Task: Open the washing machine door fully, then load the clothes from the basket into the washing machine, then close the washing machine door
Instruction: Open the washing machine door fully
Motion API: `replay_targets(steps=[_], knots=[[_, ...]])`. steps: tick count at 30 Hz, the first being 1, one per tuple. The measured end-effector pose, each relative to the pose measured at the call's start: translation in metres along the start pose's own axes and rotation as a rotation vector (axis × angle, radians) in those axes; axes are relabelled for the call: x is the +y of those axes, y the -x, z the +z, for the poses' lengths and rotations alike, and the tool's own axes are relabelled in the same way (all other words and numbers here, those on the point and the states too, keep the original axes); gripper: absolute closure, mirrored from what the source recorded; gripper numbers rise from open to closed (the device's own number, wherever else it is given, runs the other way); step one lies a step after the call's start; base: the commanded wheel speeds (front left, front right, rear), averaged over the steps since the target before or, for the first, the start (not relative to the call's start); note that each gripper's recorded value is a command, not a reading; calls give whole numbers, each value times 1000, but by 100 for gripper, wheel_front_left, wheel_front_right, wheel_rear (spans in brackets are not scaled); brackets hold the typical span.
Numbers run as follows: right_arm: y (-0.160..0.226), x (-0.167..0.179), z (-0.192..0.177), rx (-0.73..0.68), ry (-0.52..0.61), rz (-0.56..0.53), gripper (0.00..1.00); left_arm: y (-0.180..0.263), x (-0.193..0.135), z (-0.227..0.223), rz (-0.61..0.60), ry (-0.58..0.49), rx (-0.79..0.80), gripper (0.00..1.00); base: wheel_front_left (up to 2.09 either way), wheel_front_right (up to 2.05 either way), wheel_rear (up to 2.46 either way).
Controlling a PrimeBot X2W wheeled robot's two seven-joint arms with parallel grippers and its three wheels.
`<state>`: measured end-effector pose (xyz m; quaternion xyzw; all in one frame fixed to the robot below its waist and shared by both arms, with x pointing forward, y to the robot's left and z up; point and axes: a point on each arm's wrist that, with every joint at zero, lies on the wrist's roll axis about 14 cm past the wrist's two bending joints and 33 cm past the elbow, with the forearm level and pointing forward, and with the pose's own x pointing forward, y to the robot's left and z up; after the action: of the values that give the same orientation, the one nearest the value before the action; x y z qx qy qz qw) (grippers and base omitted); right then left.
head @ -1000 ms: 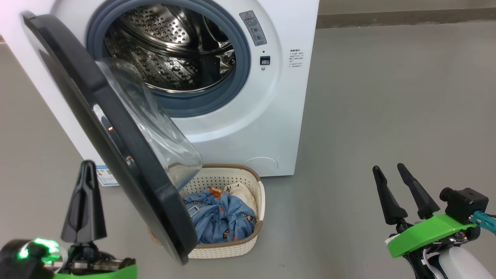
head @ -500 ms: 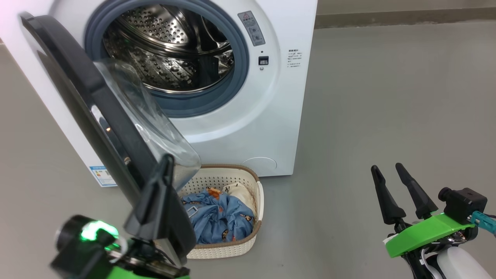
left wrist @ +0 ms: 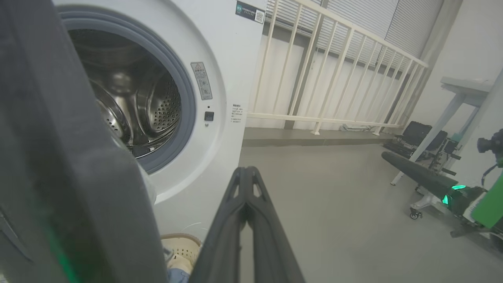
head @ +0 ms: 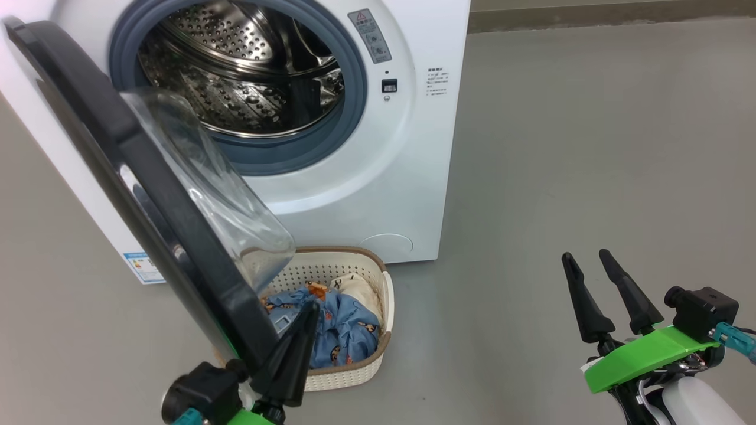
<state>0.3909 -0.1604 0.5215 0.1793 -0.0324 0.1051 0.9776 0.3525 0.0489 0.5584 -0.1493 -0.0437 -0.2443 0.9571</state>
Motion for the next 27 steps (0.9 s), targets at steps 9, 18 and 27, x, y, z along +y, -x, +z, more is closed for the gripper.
replay_targets(steps=[9, 18, 27], knots=[[4, -6, -1, 4, 2, -19, 0, 0, 15, -35, 41, 40, 85, 100, 0, 0, 0], [4, -6, -4, 14, 4, -18, 0, 1, 35, -37, 107, 63, 66, 100, 0, 0, 0], [0, -1, -8, 27, 7, -1, 0, 9, 49, -36, 155, 64, 60, 100, 0, 0, 0]])
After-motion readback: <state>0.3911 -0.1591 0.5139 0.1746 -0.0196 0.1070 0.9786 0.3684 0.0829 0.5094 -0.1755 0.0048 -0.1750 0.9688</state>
